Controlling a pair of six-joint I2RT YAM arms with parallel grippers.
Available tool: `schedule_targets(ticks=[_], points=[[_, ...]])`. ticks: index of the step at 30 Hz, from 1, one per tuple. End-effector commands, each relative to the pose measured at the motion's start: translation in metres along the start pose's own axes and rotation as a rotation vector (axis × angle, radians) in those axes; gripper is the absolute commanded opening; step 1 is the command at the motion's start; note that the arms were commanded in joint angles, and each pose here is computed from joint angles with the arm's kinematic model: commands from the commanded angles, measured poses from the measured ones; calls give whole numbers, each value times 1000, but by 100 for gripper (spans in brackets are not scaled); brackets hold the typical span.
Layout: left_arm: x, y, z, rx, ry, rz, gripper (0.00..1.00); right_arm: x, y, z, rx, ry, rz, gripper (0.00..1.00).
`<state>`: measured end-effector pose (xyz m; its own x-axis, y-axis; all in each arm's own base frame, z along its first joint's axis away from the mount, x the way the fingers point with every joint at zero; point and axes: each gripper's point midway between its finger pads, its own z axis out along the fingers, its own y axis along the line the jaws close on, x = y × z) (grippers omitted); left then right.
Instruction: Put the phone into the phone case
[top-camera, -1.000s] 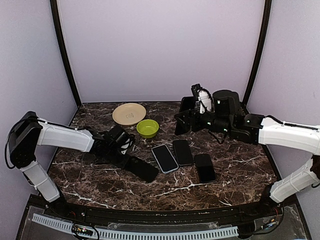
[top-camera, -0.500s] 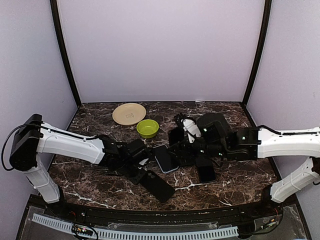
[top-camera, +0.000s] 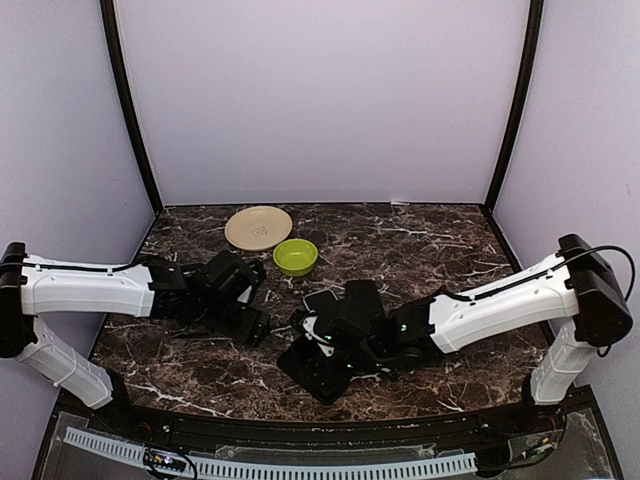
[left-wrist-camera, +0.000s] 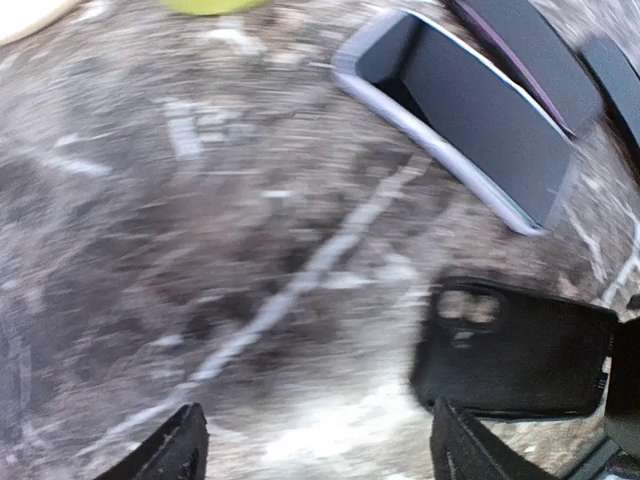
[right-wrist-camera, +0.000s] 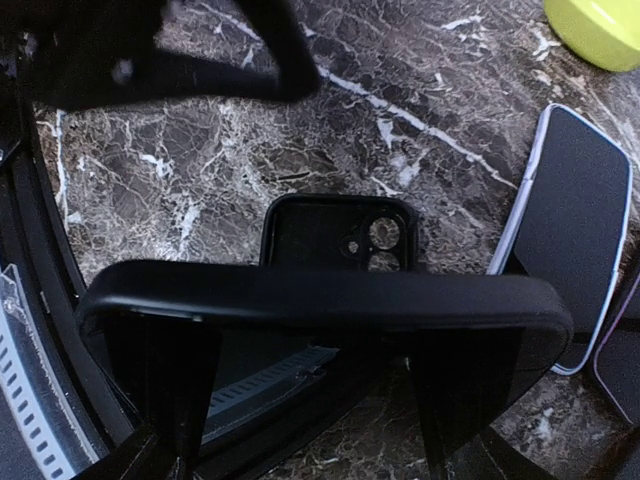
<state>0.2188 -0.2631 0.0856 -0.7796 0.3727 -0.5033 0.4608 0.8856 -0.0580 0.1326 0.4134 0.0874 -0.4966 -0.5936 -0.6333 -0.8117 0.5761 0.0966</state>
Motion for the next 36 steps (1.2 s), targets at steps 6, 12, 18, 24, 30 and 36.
schedule_targets(ticks=[6, 12, 18, 24, 30, 36], points=[[9, 32, -7, -33, -35, -96, 83, -27, 15, 13, 49, -20, -31, 20], [10, 27, 0, -19, -12, -73, 83, -19, 7, 20, 99, 28, -48, 18], [10, 26, 3, -20, -9, -60, 84, 7, 2, 25, 110, 108, -13, 18], [13, 26, 6, -21, 7, -49, 84, 36, -4, 33, 128, 203, -19, 17], [10, 26, 6, -24, 4, -42, 84, 40, -6, 28, 137, 243, -62, 16], [14, 28, 8, -35, 16, -37, 84, 69, -10, 43, 154, 340, -9, 38]])
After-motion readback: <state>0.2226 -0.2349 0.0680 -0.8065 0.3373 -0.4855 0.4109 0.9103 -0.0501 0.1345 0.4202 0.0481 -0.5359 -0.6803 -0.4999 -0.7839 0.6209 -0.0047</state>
